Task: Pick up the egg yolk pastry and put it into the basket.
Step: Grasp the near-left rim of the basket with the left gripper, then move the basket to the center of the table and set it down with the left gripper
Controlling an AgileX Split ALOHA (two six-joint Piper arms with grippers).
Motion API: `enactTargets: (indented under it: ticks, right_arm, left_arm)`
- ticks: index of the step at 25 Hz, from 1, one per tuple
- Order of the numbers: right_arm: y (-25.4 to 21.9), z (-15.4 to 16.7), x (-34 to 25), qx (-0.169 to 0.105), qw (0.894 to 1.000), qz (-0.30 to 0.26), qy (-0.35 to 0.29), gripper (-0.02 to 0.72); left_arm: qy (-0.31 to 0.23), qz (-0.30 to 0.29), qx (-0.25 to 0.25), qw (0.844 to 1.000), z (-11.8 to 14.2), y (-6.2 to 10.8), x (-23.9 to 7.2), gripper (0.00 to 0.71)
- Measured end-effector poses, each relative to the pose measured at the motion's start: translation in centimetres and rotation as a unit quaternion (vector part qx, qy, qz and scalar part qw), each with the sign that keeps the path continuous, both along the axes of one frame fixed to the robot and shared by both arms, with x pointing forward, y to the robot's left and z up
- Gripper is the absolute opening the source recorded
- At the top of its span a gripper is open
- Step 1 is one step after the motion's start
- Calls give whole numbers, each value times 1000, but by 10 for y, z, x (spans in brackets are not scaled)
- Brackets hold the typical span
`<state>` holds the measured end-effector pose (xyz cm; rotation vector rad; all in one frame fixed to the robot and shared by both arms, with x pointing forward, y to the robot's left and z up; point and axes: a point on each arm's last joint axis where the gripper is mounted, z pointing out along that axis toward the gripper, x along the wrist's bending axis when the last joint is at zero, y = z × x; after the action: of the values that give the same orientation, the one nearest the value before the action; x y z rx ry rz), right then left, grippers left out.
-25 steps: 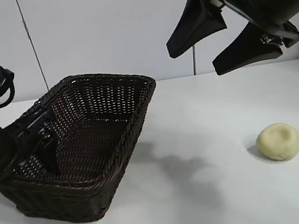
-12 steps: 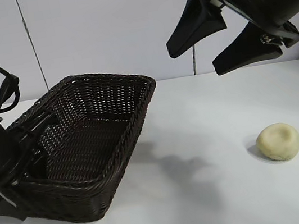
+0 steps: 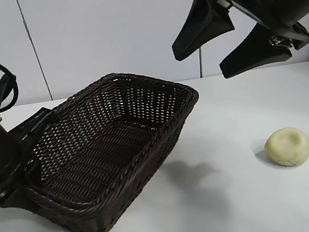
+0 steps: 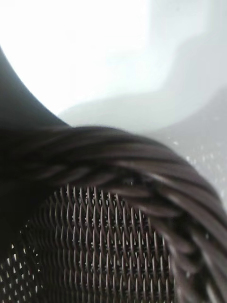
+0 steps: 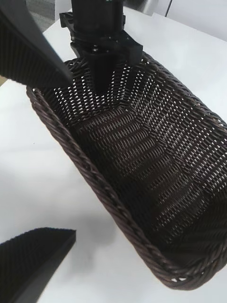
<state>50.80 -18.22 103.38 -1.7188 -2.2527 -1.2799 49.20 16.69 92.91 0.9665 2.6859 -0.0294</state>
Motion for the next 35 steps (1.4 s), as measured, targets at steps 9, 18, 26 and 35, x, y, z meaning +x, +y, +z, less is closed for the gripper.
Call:
enactTargets:
  ticks: [9, 18, 26, 35]
  right_arm:
    - [0, 0, 0, 0, 1000, 0, 0, 579]
    - [0, 0, 0, 0, 1000, 0, 0, 579]
    - [0, 0, 0, 0, 1000, 0, 0, 579]
    - [0, 0, 0, -1, 1000, 1, 0, 579]
  left_arm:
    - [-13, -57, -26, 998, 32, 31, 24, 98]
    - [-56, -250, -12, 967, 72, 34, 47, 98]
    - [-50, -368, 23, 928, 89, 33, 58, 98]
    - [-14, -447, -10, 894, 59, 17, 86, 98]
